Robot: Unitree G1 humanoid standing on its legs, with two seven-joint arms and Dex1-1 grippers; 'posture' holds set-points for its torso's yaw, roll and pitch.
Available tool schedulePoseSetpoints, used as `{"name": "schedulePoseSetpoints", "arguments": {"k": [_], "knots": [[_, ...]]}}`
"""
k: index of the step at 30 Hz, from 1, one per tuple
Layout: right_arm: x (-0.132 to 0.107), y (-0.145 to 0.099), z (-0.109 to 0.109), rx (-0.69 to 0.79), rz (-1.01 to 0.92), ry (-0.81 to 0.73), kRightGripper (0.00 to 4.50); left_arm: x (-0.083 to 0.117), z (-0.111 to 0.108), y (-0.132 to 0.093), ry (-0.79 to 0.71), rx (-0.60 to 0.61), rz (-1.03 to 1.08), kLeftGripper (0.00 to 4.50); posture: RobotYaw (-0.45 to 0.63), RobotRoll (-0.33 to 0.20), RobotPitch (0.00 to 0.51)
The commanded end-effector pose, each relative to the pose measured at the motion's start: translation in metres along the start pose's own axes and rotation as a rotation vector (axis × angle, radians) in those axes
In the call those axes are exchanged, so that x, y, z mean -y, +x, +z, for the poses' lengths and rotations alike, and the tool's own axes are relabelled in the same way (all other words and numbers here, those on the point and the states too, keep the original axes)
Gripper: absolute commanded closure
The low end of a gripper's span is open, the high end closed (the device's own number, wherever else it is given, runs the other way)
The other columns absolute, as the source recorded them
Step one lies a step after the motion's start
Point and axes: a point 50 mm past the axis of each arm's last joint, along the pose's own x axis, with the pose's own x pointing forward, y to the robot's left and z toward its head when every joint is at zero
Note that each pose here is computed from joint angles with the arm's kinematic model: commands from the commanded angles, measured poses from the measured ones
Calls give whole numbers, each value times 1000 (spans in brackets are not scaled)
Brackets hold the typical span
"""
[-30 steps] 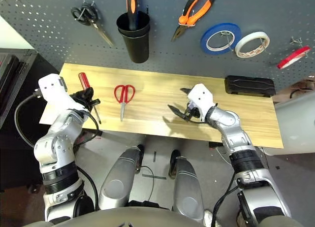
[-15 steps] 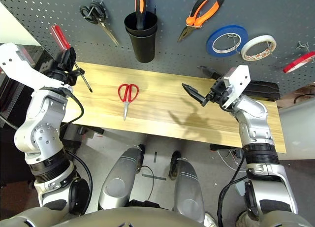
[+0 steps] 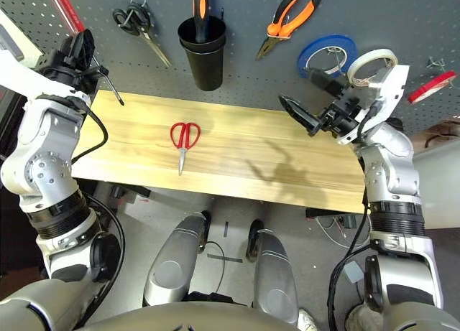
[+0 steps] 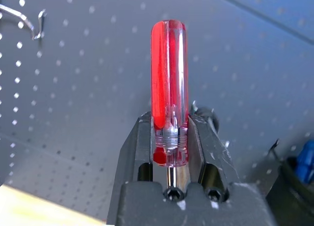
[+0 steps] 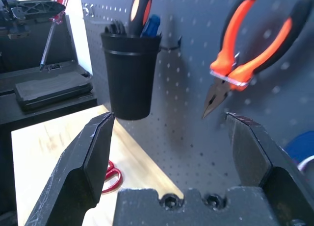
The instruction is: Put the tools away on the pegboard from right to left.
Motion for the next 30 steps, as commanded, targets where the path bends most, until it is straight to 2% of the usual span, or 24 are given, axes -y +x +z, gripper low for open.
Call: {"name": "schedulePoseSetpoints", "arguments": {"k": [1,10,16,24,30], "knots": [[3,-4,11,6,15,-7,0,7,12,9,-14,44,-38,3654,255,0,255],[3,-2,13,-3,27,0,0,24,32,26,-48,106,-87,3655,240,0,248],[1,2,10,-3,30,5,0,43,44,39,-117,161,-116,3655,239,0,248],[-3,8,7,6,35,8,0,72,41,51,-180,172,-170,3655,231,0,247],[-5,9,4,6,17,3,0,85,35,53,-200,168,-203,3655,223,0,249]]}}
